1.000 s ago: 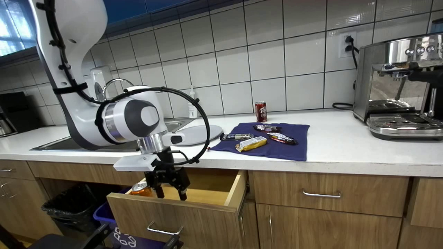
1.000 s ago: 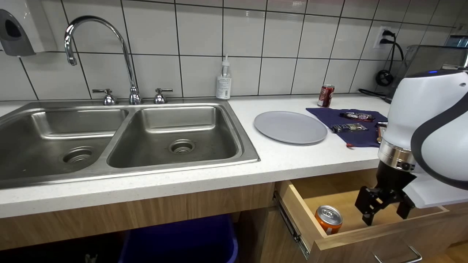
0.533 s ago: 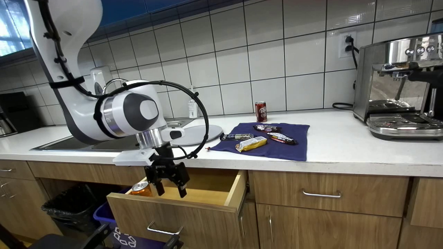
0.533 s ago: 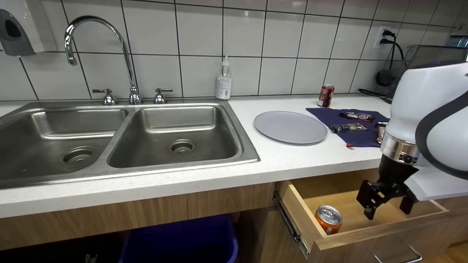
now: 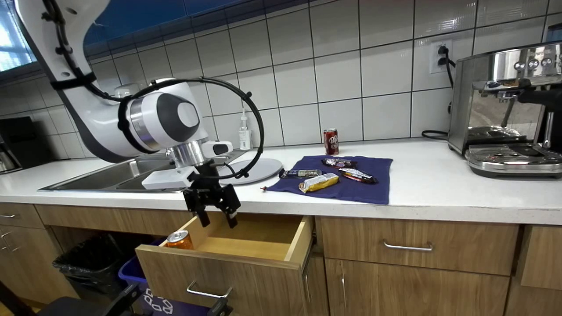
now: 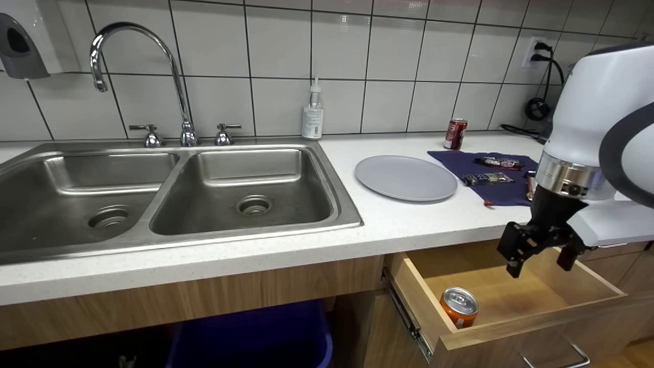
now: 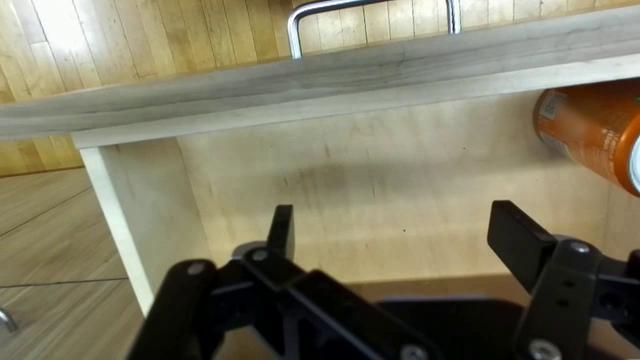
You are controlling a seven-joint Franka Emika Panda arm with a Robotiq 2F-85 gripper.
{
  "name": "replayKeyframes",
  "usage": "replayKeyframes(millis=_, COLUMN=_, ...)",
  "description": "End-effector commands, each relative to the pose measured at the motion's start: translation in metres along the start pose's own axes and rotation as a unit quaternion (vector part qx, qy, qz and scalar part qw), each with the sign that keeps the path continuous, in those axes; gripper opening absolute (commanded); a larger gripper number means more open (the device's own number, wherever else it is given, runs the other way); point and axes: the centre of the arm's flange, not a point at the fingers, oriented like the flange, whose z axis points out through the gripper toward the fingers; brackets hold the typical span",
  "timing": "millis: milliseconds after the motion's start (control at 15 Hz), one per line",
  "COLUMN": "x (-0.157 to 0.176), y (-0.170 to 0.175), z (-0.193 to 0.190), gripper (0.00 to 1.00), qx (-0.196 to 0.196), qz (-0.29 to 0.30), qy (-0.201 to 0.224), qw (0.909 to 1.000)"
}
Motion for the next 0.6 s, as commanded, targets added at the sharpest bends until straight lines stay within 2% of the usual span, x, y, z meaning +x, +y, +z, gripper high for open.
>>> replayKeyframes(millis=0, x=0.000, y=0.009, z=-0.033, gripper=1.00, qx=-0.003, qz=0.012, qy=0.010, qw=0.9999)
replayKeyframes(millis=533, x=0.028, y=0.032, z=-0.063, gripper=1.00, qx=0.007, qz=0.035, qy=0.029, qw=0.9989)
